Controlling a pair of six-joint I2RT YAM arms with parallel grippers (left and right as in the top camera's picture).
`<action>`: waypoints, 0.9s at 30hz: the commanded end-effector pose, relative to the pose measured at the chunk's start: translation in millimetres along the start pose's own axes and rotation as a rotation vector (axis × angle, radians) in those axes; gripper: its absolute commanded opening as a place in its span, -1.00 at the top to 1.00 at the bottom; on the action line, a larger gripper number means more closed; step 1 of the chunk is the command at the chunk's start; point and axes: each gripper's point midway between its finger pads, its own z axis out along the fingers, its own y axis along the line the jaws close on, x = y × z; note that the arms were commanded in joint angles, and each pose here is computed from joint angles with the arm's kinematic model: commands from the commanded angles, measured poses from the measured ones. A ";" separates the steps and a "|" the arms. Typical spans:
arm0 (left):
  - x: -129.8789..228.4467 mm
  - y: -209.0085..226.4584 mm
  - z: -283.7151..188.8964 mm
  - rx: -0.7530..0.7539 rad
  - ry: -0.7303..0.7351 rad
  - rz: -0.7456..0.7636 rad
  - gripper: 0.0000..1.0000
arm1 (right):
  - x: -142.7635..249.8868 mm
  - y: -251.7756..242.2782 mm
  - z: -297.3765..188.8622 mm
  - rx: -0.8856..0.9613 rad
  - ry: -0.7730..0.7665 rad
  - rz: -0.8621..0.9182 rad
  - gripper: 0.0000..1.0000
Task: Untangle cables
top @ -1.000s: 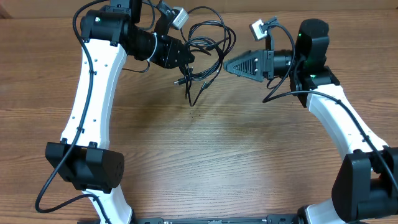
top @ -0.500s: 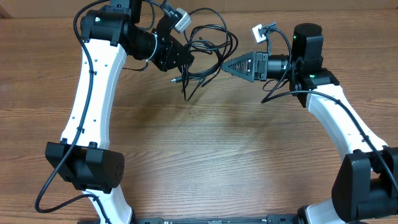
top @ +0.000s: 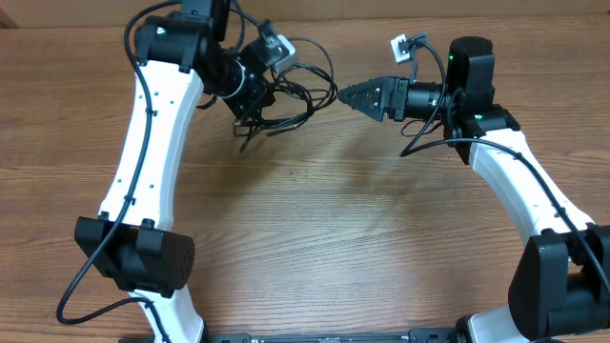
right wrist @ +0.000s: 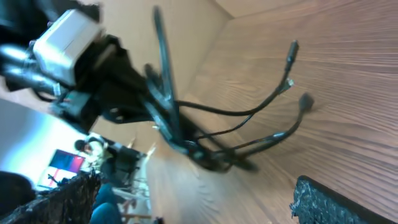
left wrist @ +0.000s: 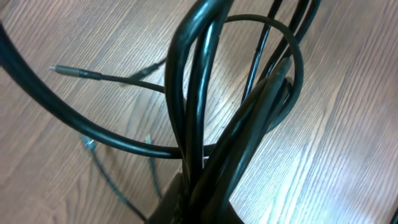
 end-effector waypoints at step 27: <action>-36.3 -85.6 7.7 0.285 -0.132 0.263 0.38 | 4.1 -33.9 -6.1 0.232 -0.005 -0.160 0.92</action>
